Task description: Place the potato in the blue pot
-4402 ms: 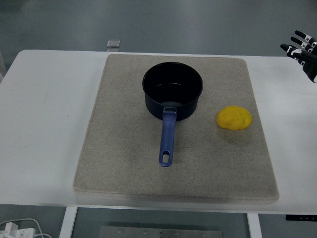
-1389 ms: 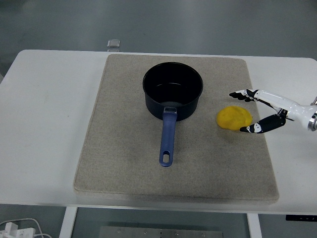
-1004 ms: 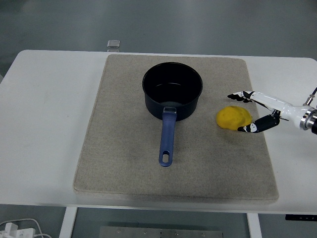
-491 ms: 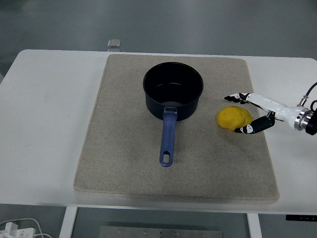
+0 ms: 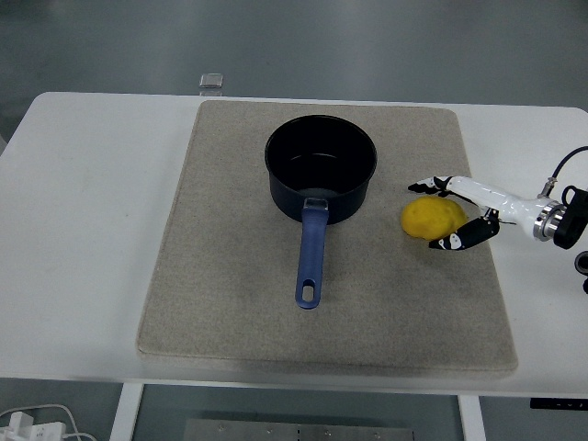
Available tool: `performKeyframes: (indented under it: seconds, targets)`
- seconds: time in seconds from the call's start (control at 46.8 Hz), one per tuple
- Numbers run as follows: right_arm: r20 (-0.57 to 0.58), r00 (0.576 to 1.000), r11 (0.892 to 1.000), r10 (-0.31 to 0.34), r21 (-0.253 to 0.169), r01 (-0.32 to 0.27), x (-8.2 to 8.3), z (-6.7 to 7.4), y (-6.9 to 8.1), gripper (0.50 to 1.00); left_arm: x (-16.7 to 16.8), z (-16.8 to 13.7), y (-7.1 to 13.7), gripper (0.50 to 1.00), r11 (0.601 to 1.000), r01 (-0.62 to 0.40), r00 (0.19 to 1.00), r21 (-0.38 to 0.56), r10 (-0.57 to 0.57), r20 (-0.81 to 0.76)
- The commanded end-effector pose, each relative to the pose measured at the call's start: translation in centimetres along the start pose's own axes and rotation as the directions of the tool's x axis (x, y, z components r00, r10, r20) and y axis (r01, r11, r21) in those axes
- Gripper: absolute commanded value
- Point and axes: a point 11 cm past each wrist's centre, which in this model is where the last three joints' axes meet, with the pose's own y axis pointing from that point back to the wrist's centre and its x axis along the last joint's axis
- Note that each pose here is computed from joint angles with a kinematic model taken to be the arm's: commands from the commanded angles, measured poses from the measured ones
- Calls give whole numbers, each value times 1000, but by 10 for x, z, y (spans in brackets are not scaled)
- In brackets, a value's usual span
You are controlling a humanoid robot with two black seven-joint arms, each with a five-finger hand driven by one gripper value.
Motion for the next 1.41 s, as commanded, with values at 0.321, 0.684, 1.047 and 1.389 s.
performKeyframes:
  seconds: [0.321,0.684,1.047,1.389]
  targets:
    - [9,1000,1000,-2,4,2,1,-1,-1,500,0,0,0,1000,1000,0,1000,1,0,0]
    - [12,1000,1000,6,12,-6,5,-4,-1,500,0,0,0,1000,1000,0,1000,1,0,0]
    - [17,1000,1000,13,27,-14,7,-7,-2,500,0,0,0,1000,1000,0,1000,-1,0,0]
    - [30,994,993,108,43,-109,75,-22,14,500,0,0,0,1000,1000,0,1000,-1,0,0]
